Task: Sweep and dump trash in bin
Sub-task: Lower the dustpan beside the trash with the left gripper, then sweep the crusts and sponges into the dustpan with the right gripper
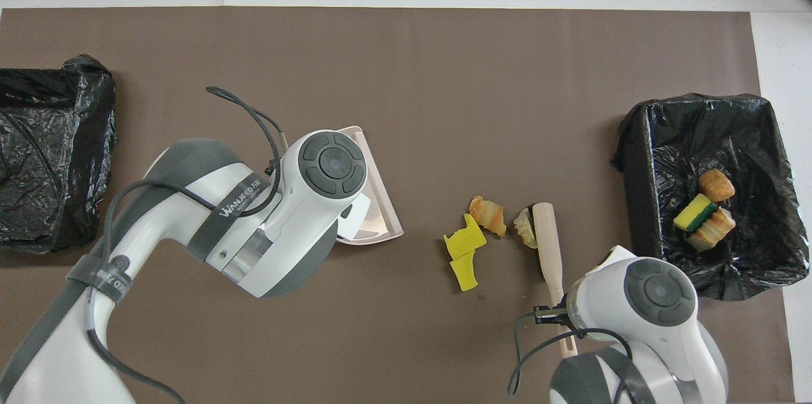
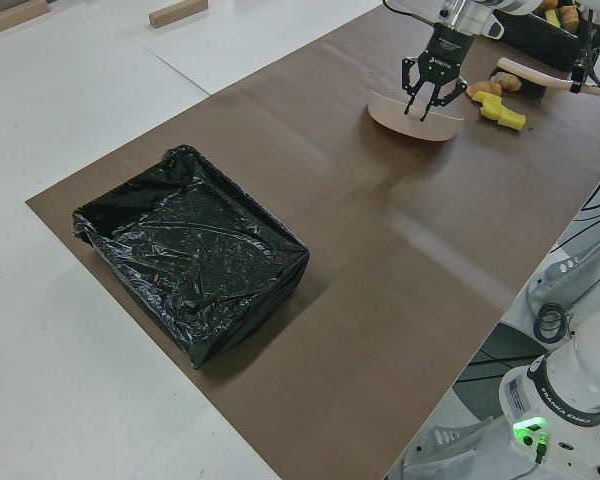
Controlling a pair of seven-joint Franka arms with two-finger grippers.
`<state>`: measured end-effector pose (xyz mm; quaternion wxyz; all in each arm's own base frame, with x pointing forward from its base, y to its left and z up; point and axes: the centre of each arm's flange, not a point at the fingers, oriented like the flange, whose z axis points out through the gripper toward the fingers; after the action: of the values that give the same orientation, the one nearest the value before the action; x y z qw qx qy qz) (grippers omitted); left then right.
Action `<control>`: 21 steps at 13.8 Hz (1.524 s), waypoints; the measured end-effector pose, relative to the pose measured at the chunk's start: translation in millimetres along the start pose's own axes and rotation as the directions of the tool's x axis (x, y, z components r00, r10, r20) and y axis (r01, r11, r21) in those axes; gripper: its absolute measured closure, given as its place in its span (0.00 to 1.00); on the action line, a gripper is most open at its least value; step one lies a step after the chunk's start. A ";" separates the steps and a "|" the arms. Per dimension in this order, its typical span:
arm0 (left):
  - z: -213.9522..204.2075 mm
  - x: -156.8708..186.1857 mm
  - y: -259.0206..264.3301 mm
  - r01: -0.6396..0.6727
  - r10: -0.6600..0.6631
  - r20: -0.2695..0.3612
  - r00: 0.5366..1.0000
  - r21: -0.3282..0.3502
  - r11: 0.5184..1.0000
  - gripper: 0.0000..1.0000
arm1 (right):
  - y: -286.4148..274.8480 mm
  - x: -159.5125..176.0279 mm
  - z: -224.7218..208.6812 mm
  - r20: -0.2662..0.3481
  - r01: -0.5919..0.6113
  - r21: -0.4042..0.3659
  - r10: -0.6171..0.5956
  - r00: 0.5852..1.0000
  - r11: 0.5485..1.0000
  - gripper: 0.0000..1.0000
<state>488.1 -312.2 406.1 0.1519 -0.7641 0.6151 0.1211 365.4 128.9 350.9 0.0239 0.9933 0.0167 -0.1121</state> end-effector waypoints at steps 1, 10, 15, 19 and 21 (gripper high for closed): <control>-2.1 6.8 15.3 -0.046 0.046 0.014 0.999 0.026 0.999 0.69 | 0.0 0.0 0.0 0.000 0.000 0.000 0.000 1.000 1.000 0.74; 1.4 42.4 88.3 -0.214 0.214 0.009 0.977 0.122 0.969 0.69 | -22.5 -7.1 -0.2 0.012 0.019 0.047 -0.019 1.000 0.999 0.74; 10.5 40.2 92.7 -0.220 0.223 -0.005 0.975 0.129 0.967 0.69 | -63.2 -16.7 3.5 0.025 0.030 0.148 -0.034 0.999 0.988 0.74; 21.6 36.4 92.5 -0.217 0.224 -0.036 0.974 0.143 0.966 0.69 | -121.8 -8.2 4.3 0.025 -0.018 0.231 0.012 1.000 0.973 0.74; 27.8 34.5 91.9 -0.216 0.225 -0.046 0.973 0.144 0.966 0.69 | -156.1 -8.3 -0.7 0.047 -0.022 0.282 0.009 0.999 0.959 0.74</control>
<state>405.7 -350.9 359.9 0.1710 -0.6818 0.7077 0.0707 351.5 284.5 346.7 -0.1170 0.9838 -0.0077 -0.1357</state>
